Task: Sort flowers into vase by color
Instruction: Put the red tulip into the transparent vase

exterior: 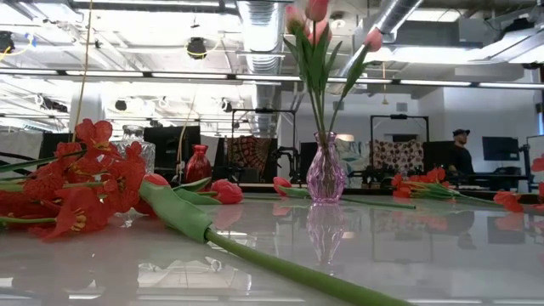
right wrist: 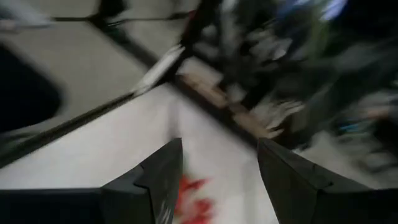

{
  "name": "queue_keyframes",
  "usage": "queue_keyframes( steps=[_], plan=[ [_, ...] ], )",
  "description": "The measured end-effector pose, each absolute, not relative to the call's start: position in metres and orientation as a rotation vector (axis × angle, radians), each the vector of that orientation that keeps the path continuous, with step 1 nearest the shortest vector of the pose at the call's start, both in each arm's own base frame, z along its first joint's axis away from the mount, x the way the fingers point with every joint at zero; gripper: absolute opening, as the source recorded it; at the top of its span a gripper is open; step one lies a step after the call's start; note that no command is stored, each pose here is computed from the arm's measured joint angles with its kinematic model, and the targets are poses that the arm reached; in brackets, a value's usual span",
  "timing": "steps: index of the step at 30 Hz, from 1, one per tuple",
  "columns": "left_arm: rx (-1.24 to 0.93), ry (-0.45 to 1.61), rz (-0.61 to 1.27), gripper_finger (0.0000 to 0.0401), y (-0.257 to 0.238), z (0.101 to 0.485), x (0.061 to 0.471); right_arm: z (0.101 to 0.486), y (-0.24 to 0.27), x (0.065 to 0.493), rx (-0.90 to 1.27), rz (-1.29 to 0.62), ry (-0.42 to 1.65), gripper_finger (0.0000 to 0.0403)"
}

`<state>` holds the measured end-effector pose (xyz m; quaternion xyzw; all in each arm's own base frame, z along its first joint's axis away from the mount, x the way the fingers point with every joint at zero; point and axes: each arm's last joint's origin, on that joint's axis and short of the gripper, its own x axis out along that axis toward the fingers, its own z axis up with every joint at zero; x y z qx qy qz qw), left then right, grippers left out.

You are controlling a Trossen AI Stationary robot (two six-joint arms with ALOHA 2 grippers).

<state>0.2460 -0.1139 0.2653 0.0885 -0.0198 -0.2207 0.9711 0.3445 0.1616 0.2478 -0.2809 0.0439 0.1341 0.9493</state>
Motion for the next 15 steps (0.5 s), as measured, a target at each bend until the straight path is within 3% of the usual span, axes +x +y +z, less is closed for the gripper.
queue_keyframes(
  steps=[5, 15],
  plan=[
    [0.17, -0.048, -0.444, 0.0, -0.114, 0.266, 0.246, 0.256, 0.161, 0.351, -0.549, 0.118, -0.037, 0.0234],
    [0.167, -0.042, -0.332, 0.0, -0.11, 0.266, 0.249, 0.267, 0.158, 0.352, -0.481, 0.115, -0.161, 0.0234]
  ],
)
